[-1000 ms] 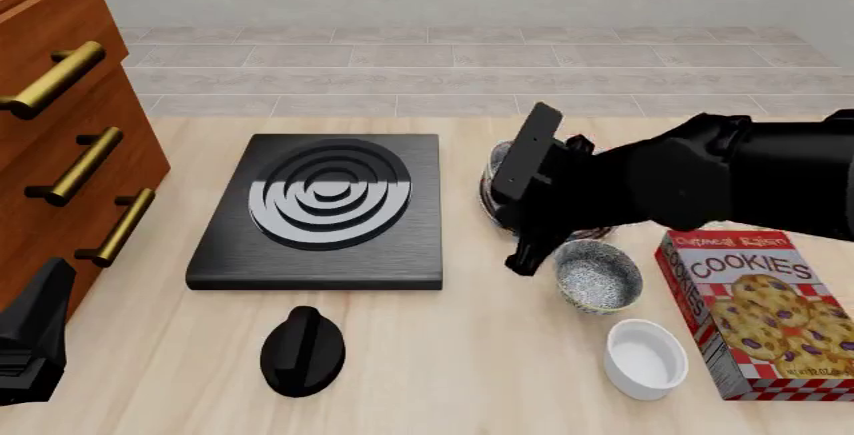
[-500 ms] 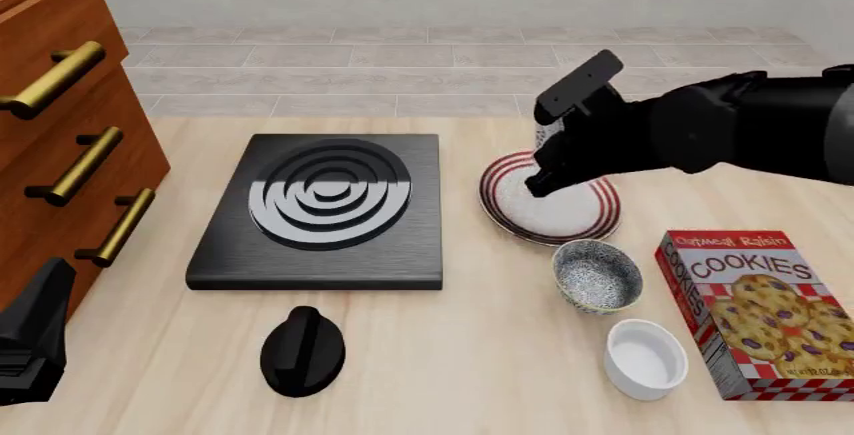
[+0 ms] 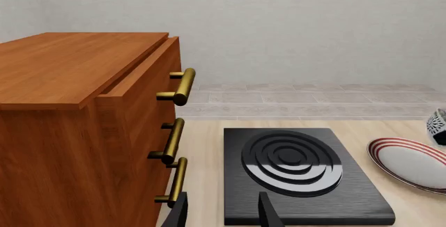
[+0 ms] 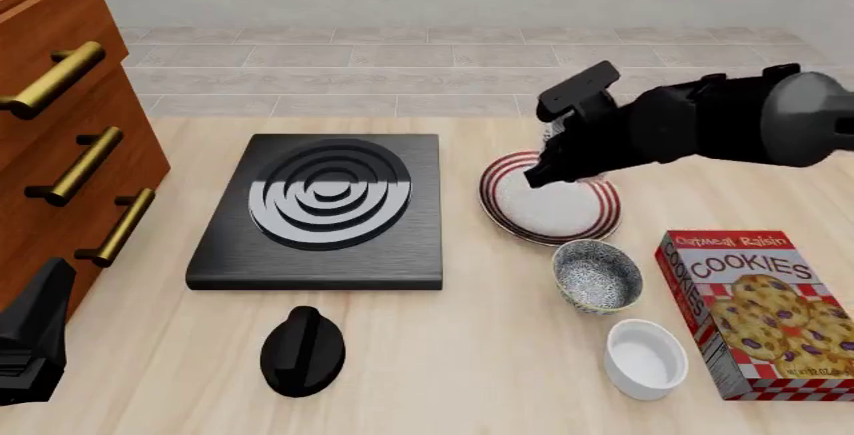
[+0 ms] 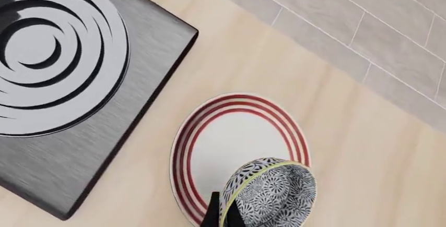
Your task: Pick the akita bowl from table center and place it on the plate.
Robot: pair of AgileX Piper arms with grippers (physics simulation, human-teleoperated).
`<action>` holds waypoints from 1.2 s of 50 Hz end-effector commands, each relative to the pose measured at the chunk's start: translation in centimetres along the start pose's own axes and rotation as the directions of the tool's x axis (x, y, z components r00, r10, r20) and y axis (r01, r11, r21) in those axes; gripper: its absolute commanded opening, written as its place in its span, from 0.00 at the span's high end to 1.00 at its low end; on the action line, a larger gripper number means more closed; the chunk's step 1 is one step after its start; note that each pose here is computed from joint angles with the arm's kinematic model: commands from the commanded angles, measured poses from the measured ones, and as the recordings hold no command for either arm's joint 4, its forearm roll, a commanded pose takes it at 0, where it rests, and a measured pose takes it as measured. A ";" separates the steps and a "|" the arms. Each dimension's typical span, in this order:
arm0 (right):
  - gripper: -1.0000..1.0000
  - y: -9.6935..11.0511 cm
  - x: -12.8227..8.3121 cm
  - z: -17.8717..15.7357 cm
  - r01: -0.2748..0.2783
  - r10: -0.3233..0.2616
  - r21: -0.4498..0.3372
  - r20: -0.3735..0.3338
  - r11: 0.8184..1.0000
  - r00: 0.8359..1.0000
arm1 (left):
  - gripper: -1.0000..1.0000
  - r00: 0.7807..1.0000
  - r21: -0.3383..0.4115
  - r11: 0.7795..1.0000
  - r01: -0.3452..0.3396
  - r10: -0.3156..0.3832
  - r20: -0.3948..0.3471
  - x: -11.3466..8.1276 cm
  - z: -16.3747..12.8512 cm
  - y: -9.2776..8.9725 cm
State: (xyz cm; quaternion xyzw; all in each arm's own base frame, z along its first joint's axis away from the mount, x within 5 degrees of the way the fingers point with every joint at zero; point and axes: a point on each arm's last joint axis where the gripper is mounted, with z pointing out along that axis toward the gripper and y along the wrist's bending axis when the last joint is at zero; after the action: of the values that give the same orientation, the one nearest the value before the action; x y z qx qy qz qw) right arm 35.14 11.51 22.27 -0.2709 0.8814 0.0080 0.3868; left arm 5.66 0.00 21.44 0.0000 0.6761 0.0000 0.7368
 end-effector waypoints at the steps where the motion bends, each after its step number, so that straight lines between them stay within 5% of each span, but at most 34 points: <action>1: 1.00 0.6 0.1 2.1 -0.016 0.015 -0.019 -0.040 1.000 0.999 | 0.00 1.000 0.000 1.000 0.000 0.000 0.000 0.0 0.0 0.0; 35: 1.00 -0.8 1.6 6.0 -0.058 0.057 -0.004 -0.109 0.998 0.992 | 0.00 1.000 0.000 1.000 0.000 0.000 0.000 0.0 0.0 0.0; 60: 1.00 0.7 3.4 7.2 -0.081 0.077 -0.021 -0.133 0.997 0.988 | 0.00 1.000 0.000 1.000 0.000 0.000 0.000 0.0 0.0 0.0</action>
State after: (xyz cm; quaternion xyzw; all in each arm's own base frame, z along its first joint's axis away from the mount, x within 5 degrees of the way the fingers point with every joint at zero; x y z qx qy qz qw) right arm 37.92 11.95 15.30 -0.2417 0.9143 0.0158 0.3247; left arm 5.66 0.00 21.44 0.0000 0.6761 0.0000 0.7368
